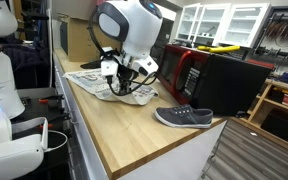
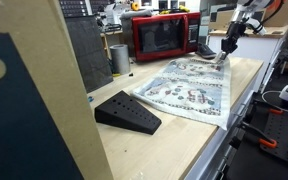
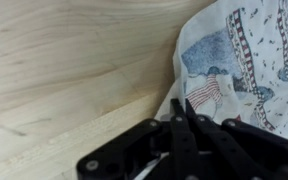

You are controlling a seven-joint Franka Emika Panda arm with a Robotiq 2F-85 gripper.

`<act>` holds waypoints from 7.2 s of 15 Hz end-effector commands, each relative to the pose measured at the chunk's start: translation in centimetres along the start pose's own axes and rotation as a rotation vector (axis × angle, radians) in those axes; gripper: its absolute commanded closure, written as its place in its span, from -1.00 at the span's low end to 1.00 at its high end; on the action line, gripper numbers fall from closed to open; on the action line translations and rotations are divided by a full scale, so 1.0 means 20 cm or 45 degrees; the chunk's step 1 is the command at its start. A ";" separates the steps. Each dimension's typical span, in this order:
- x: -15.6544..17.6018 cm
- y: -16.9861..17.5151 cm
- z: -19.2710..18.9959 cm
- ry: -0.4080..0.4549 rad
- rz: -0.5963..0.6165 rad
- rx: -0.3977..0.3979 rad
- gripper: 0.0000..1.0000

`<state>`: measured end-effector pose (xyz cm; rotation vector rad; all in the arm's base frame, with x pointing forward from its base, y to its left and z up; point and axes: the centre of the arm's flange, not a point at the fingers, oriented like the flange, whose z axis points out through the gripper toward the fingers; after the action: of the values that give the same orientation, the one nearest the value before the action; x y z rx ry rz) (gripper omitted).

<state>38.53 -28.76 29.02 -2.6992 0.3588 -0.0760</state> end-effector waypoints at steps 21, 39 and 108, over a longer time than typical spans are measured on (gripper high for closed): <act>-0.38 -1.38 0.49 -0.072 -1.034 -0.308 0.99; -0.53 -1.58 0.64 -0.188 -1.164 -0.241 0.96; -0.49 -2.00 0.98 0.198 -1.560 -0.893 0.15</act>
<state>39.74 16.24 28.44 -3.0789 -1.4941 -0.5562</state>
